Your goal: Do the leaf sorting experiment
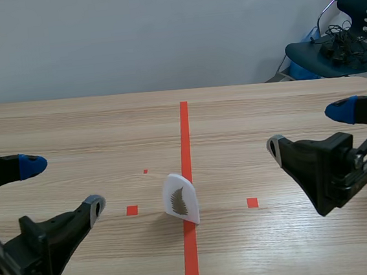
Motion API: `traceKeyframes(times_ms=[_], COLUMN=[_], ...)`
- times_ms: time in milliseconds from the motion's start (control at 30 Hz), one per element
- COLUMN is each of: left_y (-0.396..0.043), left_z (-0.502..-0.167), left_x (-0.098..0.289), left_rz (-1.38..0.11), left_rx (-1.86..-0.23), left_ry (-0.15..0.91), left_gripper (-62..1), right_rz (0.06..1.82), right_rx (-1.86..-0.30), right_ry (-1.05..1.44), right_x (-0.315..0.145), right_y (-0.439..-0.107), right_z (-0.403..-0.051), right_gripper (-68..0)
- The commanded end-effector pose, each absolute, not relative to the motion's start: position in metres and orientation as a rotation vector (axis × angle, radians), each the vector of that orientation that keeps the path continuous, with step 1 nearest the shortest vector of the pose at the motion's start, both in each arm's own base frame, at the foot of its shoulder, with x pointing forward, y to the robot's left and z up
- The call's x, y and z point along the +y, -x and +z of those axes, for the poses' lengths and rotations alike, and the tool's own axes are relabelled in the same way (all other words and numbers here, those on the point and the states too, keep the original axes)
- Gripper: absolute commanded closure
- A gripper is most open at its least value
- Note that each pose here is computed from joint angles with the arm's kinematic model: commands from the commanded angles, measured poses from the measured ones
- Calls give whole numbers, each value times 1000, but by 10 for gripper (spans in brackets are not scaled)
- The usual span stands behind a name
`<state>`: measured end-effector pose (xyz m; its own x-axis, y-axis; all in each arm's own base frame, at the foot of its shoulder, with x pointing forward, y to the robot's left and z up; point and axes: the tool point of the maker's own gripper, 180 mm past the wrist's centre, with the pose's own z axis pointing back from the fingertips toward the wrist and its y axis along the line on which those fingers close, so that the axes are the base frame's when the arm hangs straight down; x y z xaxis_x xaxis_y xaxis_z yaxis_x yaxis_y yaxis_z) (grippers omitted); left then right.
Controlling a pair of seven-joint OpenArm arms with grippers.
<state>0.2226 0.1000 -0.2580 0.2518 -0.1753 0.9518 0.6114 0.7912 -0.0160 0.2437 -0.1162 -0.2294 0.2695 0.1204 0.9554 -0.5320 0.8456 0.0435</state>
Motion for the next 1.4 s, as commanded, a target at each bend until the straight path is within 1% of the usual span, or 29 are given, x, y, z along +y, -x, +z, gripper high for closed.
traceKeyframes(times_ms=[0,100,200,400,600,833,933,967,1200,1367], left_y=[-232,-241,-252,-268,-274,-289,-287,-286,-285,-285], left_z=[-268,-297,-314,-347,-367,-366,-365,-364,-360,-358], left_x=[102,100,92,56,20,-1,-10,-12,-23,-28], left_rz=[-545,-554,-541,-630,-708,-666,-671,-672,-658,-650], left_rx=[-1208,-1164,-1167,-1162,-1159,-1205,-1209,-1212,-1229,-1235], left_ry=[424,429,482,536,590,605,623,630,656,666], left_gripper=[-623,-623,-623,-623,-623,-623,-491,-465,-360,-229], right_rz=[449,448,448,448,448,437,432,432,432,432], right_rx=[-1259,-1259,-1259,-1259,-1259,-1262,-1264,-1263,-1263,-1263], right_ry=[-391,-391,-391,-391,-391,-392,-394,-394,-394,-394], right_x=[-119,-119,-119,-119,-119,-119,-119,-119,-119,-119], right_y=[-248,-248,-248,-248,-248,-248,-248,-248,-248,-248], right_z=[-222,-222,-222,-222,-222,-222,-222,-222,-222,-222], right_gripper=[-679,-679,-679,-679,-679,-679,-679,-679,-679,-679])
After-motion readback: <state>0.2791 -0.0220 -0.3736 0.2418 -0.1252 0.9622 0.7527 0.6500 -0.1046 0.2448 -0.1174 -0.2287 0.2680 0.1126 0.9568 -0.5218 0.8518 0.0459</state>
